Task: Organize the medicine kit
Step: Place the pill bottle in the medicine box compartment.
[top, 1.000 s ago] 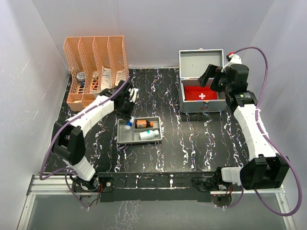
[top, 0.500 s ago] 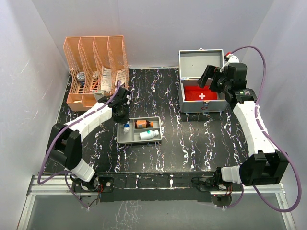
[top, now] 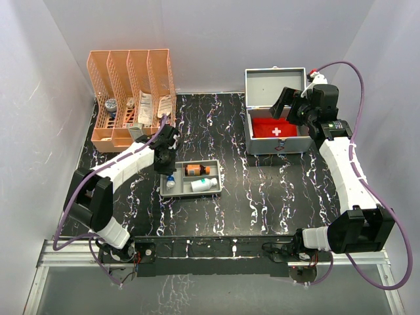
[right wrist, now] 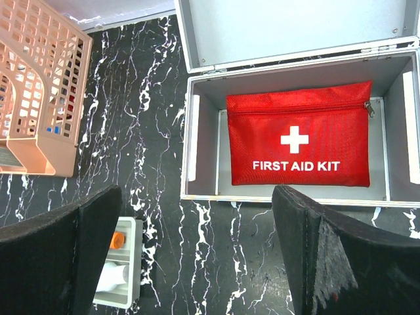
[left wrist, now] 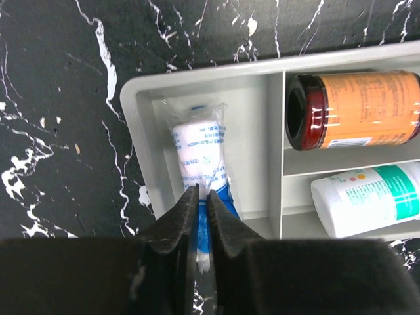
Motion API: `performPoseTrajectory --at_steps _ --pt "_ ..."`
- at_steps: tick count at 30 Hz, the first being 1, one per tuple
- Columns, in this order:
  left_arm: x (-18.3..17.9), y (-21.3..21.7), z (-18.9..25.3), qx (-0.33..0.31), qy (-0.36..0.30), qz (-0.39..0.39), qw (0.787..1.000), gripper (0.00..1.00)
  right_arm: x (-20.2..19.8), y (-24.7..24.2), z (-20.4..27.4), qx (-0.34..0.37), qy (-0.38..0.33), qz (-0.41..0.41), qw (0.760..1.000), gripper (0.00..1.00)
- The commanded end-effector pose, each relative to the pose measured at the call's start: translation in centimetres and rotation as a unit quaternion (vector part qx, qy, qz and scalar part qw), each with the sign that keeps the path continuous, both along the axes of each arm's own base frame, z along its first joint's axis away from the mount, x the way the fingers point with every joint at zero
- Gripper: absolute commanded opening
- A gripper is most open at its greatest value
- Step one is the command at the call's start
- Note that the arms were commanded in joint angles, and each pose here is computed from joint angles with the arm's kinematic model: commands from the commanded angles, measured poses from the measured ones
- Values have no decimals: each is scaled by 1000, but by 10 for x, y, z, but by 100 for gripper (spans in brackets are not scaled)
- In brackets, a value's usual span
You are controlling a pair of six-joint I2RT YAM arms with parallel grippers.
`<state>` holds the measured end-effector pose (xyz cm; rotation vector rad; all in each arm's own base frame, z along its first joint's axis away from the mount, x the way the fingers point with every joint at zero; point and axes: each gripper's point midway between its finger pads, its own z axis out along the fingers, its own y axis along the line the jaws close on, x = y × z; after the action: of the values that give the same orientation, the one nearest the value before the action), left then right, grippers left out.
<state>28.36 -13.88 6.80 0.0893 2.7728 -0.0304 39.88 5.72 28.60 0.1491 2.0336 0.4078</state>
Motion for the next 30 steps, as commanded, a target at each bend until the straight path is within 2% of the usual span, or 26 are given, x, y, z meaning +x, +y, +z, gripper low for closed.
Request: performPoseTrajectory --at_steps 1,6,9,12,14,16,19,25,30 --pt "-13 3 2 7 22 -22 999 14 3 1 27 3 -46 3 999 98" --pt "-16 -2 2 1 24 -40 999 30 2 1 30 4 -52 4 999 99" --pt "-9 -6 10 -5 5 -61 998 31 1 1 30 5 -52 4 999 98" --pt "8 -24 37 -26 -52 -151 987 29 1 1 31 5 -55 4 998 98" --pt "19 -44 66 -57 -103 -239 964 32 1 1 34 6 -59 5 998 98" --pt "25 -64 90 -82 -145 -330 929 36 3 2 36 9 -65 4 998 98" --pt "29 -90 108 -106 -153 -436 880 36 4 3 42 15 -77 2 997 99" --pt "20 -116 87 -127 -56 -537 832 26 5 2 54 13 -99 1 995 98" --pt "19 -129 64 -93 -49 -578 809 24 0 -2 61 5 -113 -4 994 98"
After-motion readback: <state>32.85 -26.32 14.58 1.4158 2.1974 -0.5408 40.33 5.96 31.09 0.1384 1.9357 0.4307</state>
